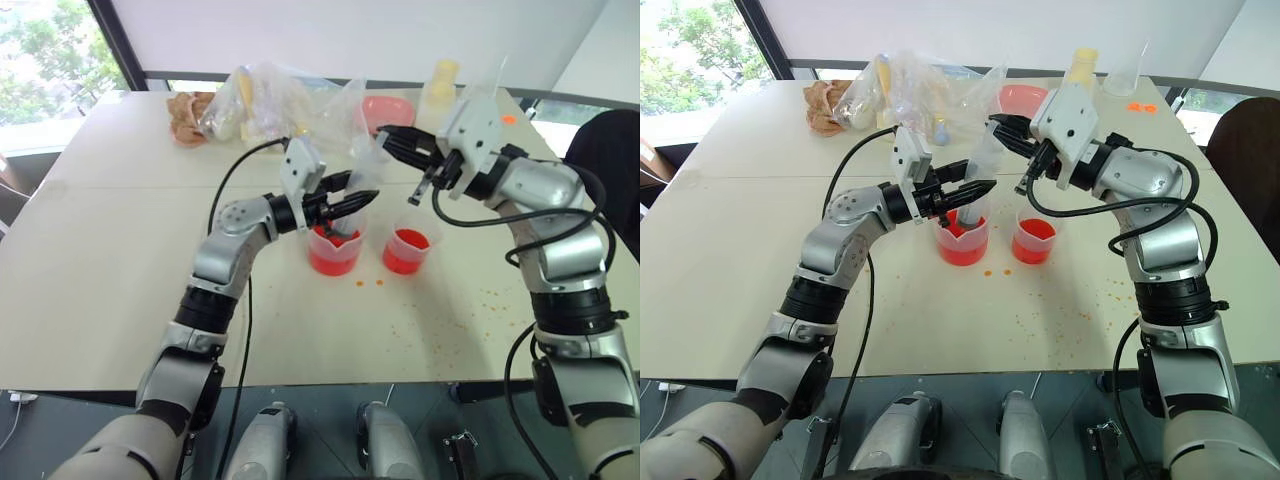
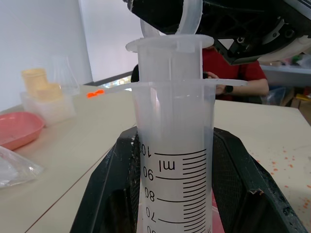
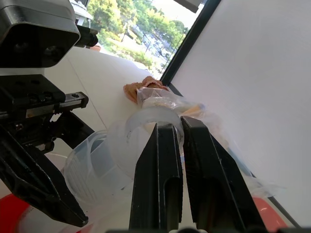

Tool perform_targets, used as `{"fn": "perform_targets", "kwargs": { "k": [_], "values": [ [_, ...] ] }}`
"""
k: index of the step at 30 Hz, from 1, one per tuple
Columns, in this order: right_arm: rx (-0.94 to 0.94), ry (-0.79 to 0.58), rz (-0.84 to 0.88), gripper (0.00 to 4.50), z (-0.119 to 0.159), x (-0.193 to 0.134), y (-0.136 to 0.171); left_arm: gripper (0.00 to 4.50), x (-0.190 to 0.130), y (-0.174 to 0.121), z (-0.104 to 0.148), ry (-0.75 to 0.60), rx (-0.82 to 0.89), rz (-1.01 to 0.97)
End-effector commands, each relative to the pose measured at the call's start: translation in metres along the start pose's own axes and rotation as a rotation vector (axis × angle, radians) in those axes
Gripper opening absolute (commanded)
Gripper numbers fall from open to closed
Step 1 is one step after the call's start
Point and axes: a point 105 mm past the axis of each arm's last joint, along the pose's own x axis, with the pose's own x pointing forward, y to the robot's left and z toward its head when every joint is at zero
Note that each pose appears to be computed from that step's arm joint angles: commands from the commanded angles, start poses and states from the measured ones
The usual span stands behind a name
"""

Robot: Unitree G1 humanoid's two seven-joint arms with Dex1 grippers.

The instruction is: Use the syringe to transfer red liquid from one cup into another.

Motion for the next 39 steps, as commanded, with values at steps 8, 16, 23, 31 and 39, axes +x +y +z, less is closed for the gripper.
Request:
{"fn": "perform_targets", "kwargs": {
  "k": [8,16,23,31,39],
  "values": [
    [-0.132,-0.093,-0.235,0.05,0.042,-0.024,-0.059,1.44,-0.001,-0.008,-0.021,0.063,-0.023,-0.023],
    [-0.078,-0.101,-0.174,0.94,0.039,-0.022,-0.047,1.44,0.002,0.003,-0.004,0.011,-0.009,0.017],
    [-0.057,-0.061,-0.180,4.47,0.029,-0.030,-0.037,1.44,-0.001,0.024,0.011,-0.033,-0.001,0.100],
    [0.257,-0.084,-0.241,4.47,0.034,-0.086,-0.030,1.44,-0.005,0.028,0.031,-0.101,-0.035,0.112],
    [0.244,0.064,-0.384,4.47,0.020,-0.126,-0.040,1.44,0.020,0.017,0.095,-0.262,0.006,0.014]
  ]
}}
